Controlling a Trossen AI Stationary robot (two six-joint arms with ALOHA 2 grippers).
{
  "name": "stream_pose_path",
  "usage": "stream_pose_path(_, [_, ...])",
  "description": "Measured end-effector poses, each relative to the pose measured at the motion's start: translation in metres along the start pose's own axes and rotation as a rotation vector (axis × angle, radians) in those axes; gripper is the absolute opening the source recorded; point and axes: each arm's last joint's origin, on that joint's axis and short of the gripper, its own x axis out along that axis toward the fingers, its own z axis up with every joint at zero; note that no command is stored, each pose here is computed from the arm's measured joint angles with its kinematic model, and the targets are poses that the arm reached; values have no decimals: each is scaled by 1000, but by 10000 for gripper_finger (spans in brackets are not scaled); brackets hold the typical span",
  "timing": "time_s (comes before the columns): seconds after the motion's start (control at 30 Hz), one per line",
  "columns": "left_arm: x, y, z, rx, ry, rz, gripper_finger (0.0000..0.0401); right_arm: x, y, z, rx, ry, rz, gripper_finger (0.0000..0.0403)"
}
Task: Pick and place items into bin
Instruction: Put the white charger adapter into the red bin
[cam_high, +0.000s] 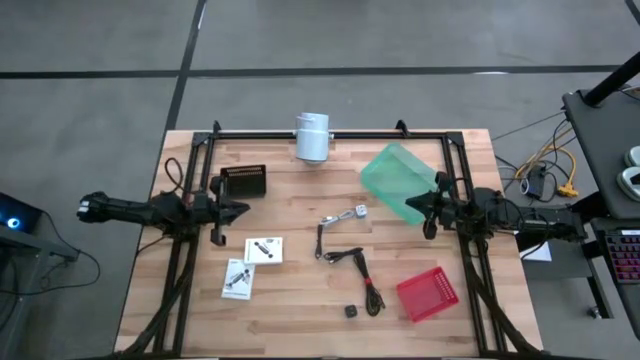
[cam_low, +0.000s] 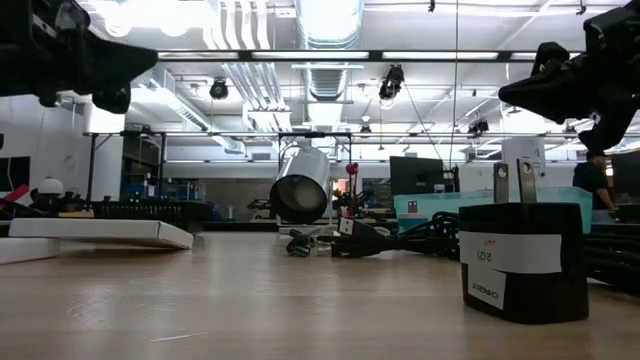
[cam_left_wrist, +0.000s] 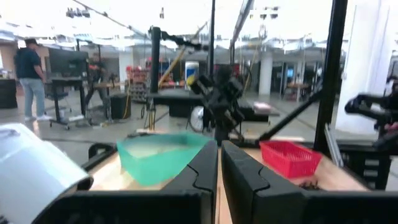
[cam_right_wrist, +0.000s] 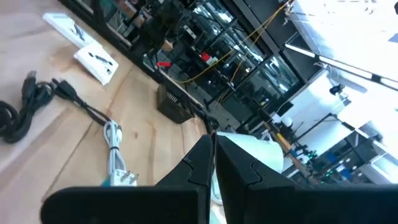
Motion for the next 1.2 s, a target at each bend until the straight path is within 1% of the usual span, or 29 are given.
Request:
stream_pose_path(0.07, [0, 0, 1, -2, -10, 0, 6, 0, -1, 1, 34, -10, -4, 9])
stream_pose_path(0.17, [0, 0, 5, -14, -54, 1, 6, 0, 0, 2, 188, -38, 26, 9])
stream_pose_path(0.23, [0, 0, 6, -15, -57, 4, 6, 0, -1, 4, 338, -72, 49, 9])
stream_pose_path(0.27, [0, 0, 6, -15, -57, 5, 6, 0, -1, 5, 434, -88, 67, 9])
stream_pose_path(0.37, [0, 0, 5, -13, -51, 4, 6, 0, -1, 6, 694, -87, 85, 9])
stream_pose_path(0.43, [1, 0, 4, 1, -41, 5, 6, 0, -2, 6, 823, -95, 86, 9])
stream_pose_path(0.47, [1, 0, 4, 20, -39, 5, 6, 0, -2, 7, 858, -94, 85, 9])
stream_pose_path(0.53, [2, 0, 3, 72, -28, 7, 6, 0, -2, 7, 865, -94, 66, 9])
stream_pose_path(0.63, [3, -1, 1, 154, -13, 9, 6, -1, -6, 9, 820, -119, 5, 9])
stream_pose_path(0.7, [4, -1, 0, 188, -4, 11, 6, -1, -7, 8, 788, -115, -13, 9])
stream_pose_path(0.83, [4, -1, 1, 209, -5, 12, 6, -1, -9, 11, 711, -145, -33, 9])
stream_pose_path(0.93, [5, 0, 1, 183, -1, 42, 6, 0, -9, 11, 698, -150, -36, 11])
stream_pose_path(1.0, [6, 1, 4, 192, -8, 69, 6, 2, -8, 10, 695, -123, -25, 21])
stream_pose_path(1.1, [6, 0, 7, 231, -14, 72, 8, 6, -5, 8, 707, -84, -8, 49])
stream_pose_path(1.2, [8, 0, 6, 236, 6, 70, 28, 11, -5, 8, 704, -76, -4, 88])
